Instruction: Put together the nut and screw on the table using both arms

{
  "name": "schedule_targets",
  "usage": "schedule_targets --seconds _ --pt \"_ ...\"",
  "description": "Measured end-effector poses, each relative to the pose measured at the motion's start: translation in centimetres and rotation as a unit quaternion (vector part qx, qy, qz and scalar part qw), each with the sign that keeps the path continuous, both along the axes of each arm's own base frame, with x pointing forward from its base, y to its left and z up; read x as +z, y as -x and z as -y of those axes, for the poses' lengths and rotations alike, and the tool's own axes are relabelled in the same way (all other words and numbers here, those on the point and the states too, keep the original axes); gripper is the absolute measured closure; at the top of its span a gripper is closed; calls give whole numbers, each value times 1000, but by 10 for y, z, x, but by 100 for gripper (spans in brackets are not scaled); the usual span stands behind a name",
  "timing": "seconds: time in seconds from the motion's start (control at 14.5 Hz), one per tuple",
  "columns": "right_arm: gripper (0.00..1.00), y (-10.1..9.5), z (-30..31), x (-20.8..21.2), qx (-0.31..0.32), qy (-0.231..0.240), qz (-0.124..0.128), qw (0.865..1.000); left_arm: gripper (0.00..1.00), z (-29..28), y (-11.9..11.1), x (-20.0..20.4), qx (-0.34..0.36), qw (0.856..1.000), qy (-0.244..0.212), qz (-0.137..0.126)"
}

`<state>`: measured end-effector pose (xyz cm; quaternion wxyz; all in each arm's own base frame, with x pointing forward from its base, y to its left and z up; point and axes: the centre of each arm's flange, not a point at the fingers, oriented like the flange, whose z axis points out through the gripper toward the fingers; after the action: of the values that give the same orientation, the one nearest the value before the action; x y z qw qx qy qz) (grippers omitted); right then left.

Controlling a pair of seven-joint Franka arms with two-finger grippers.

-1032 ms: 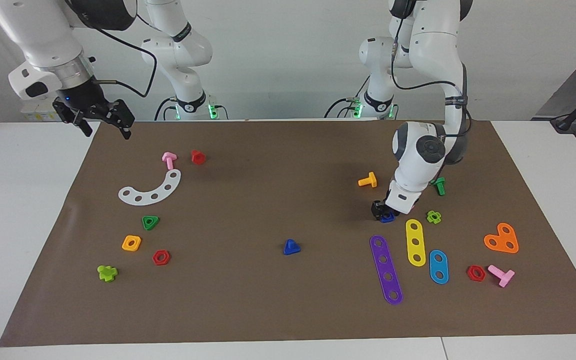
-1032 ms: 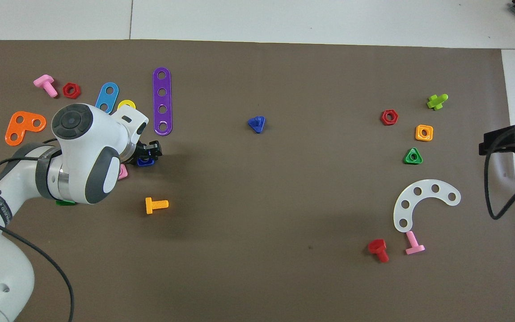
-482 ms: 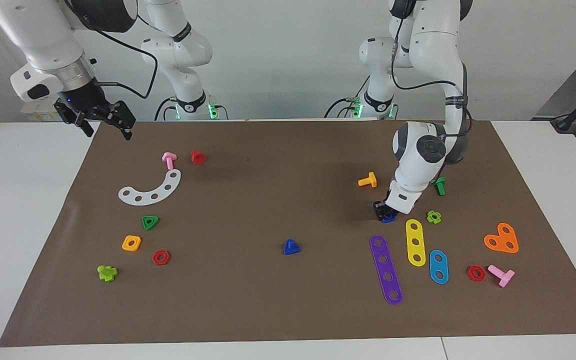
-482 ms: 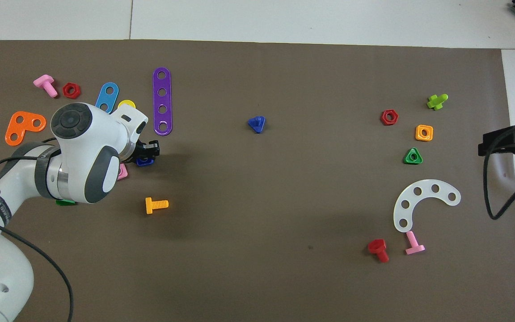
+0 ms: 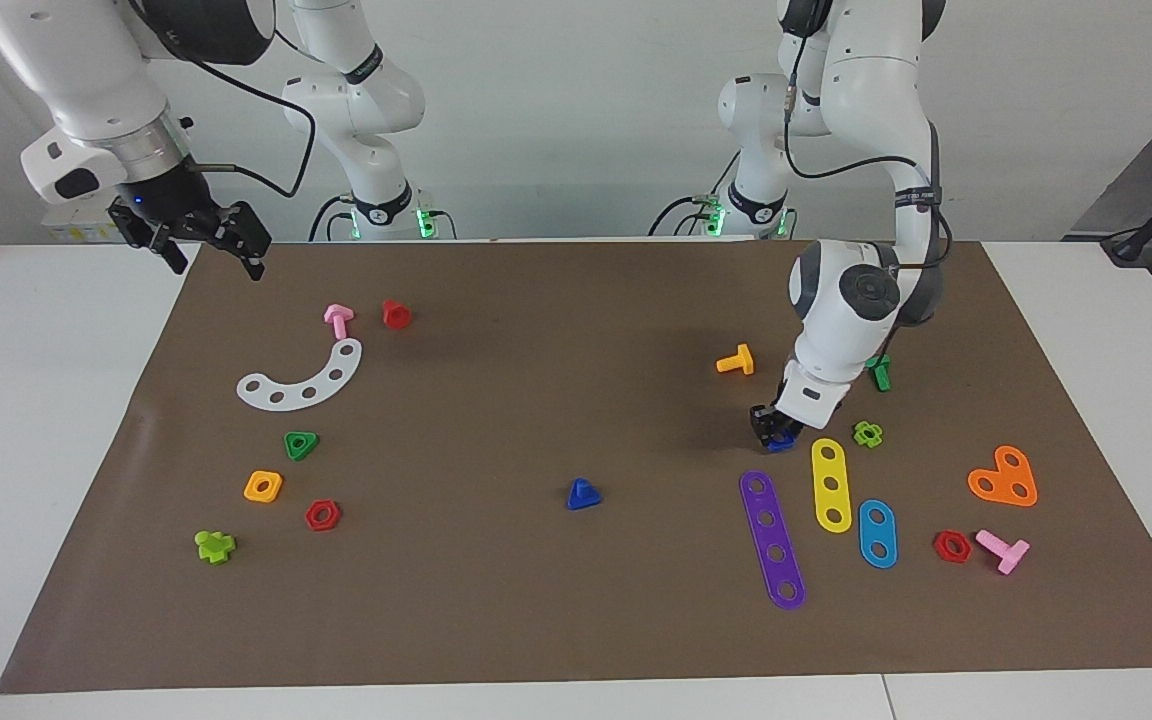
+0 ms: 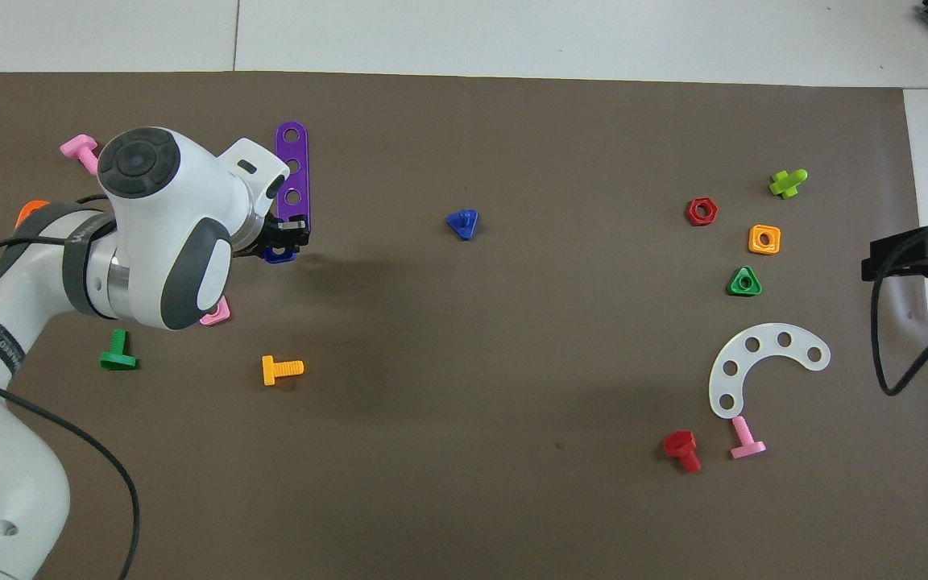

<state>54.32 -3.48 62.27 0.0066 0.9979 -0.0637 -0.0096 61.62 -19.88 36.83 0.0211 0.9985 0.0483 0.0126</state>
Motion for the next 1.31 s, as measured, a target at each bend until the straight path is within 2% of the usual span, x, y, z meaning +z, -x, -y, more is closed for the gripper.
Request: schedule_targets --seconds 0.28,0.55,0.83,1.03,1.31 --pt "0 0 0 0 0 0 0 1000 53 79 -2 21 -15 1000 10 -1" --pt "0 0 0 0 0 0 0 1000 53 152 -7 22 -30 999 20 1" --pt "0 0 0 0 0 0 0 1000 53 179 -21 22 -39 999 33 15" --pt "0 0 0 0 0 0 0 1000 53 203 -27 5 -49 998 37 16" --pt "0 0 0 0 0 0 0 1000 53 231 -24 -8 -65 997 39 17"
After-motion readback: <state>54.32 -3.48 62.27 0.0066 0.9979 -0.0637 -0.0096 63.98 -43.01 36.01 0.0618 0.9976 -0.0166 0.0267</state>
